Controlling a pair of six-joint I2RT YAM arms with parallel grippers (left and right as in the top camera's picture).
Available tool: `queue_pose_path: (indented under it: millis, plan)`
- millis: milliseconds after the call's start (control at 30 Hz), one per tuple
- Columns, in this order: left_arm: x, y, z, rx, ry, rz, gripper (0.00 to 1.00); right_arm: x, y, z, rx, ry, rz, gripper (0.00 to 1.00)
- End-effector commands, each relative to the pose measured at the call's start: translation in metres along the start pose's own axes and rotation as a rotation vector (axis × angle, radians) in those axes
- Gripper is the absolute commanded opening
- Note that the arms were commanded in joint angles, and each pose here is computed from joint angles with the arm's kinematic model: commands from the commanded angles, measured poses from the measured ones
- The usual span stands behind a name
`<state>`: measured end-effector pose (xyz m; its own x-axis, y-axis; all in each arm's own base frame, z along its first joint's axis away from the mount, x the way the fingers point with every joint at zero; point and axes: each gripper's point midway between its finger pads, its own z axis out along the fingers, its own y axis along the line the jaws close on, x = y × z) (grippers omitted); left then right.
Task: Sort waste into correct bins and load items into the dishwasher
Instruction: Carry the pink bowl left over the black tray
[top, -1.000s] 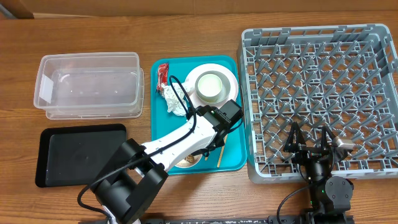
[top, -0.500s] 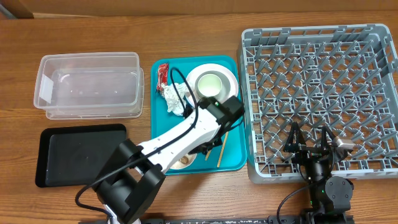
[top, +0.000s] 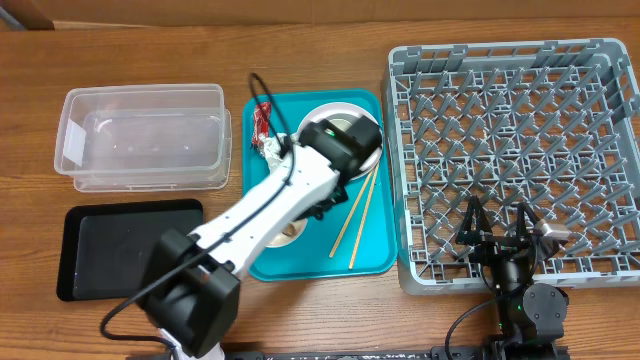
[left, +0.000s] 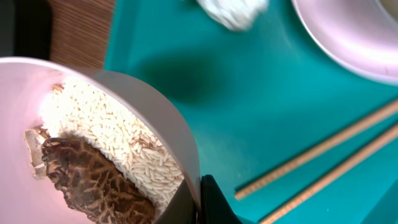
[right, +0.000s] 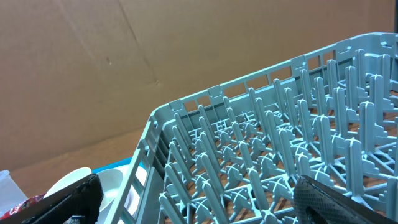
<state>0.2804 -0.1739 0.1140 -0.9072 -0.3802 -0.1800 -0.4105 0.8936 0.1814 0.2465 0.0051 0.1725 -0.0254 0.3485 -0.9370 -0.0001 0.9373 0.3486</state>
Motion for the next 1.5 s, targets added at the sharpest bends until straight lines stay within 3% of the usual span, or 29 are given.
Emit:
queue_pose_path:
  millis: [0, 367, 933, 1467]
  plan:
    - [-0.03, 0.019, -0.029, 0.101, -0.028, -0.049, 0.04, 0.001, -0.001, 0.0, 0.001, -0.007, -0.002, 1.0]
    - [-0.095, 0.068, -0.09, 0.501, -0.091, -0.059, 0.04, 0.001, -0.001, 0.0, 0.001, -0.007, -0.001, 1.0]
    - [-0.117, 0.154, -0.026, 0.448, 0.036, -0.315, 0.04, 0.001, -0.001, 0.0, 0.001, -0.007, -0.001, 1.0]
    - [-0.118, 0.182, -0.004, 0.702, 0.13, -0.401, 0.04, 0.001, -0.001, 0.0, 0.001, -0.007, -0.001, 1.0]
